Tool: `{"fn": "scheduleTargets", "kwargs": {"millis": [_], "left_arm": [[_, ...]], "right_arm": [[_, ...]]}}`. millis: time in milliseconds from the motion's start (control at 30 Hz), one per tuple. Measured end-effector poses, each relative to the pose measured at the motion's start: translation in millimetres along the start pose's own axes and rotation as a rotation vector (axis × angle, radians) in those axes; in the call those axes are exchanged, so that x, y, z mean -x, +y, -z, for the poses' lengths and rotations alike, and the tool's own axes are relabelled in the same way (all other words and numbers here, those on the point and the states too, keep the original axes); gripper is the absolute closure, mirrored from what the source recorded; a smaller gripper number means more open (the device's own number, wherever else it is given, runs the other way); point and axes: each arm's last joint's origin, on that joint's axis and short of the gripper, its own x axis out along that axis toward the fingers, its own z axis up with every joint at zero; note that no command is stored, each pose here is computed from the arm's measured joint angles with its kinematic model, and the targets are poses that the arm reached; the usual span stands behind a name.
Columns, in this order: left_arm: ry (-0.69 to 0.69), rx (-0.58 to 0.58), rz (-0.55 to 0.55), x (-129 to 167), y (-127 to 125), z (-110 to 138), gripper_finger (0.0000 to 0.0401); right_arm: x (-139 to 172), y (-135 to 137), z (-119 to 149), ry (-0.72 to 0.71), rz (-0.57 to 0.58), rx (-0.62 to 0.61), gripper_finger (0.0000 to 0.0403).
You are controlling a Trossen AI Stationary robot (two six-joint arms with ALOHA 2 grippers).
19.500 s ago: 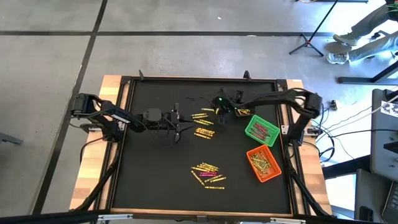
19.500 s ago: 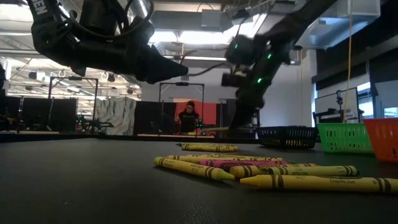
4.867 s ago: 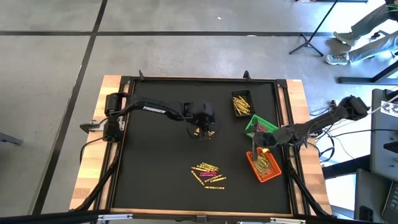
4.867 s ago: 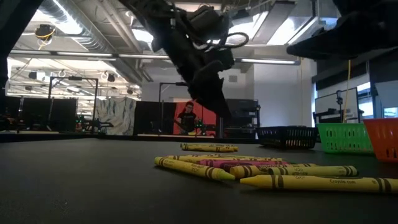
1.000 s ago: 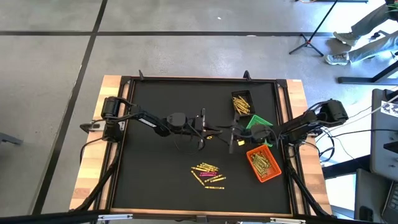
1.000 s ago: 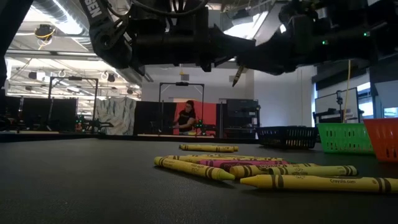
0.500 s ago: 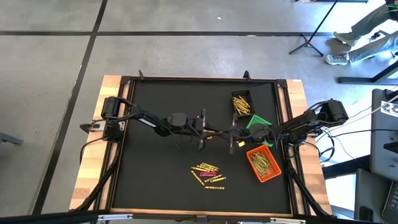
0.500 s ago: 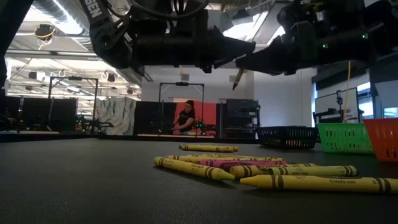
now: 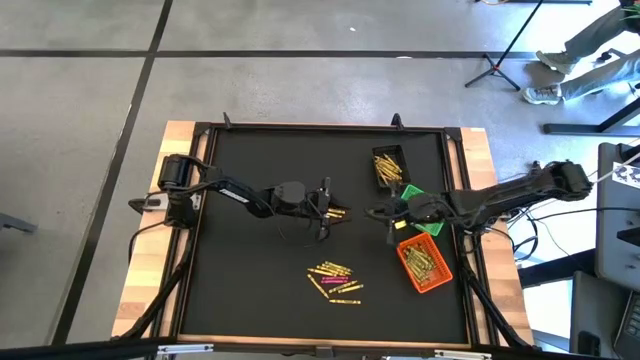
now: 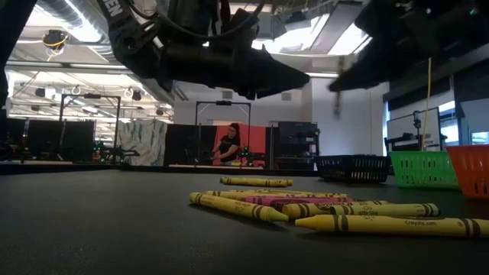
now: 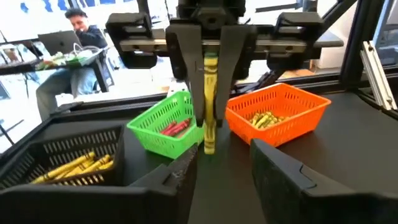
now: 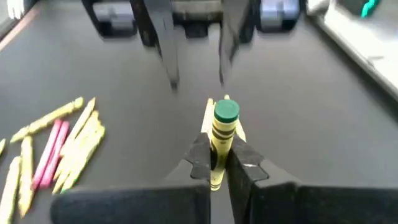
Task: Sort crayons
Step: Put the green crayon into the orange basket
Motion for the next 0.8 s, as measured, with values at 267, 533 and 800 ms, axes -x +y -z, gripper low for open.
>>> {"fn": "scheduleTargets", "kwargs": {"millis": [267,533,800], "left_arm": [[0.013,-0.038,-0.01,0.0,0.0,0.9,0.027],[0.031,-0.04,-0.038,0.0,0.8,2.4,0.027],[0.037,-0.04,-0.039,0.1,0.8,3.0,0.027]], "right_arm": [[48.5,5.5,-17.4,0.21,-0.034,-0.108,0.0378],[80.0,23.3,-11.8,0.502,-0.221,-0.415,0.0379],[81.7,50.3,31.7,0.777,-0.225,-0.603,0.0378]]}}
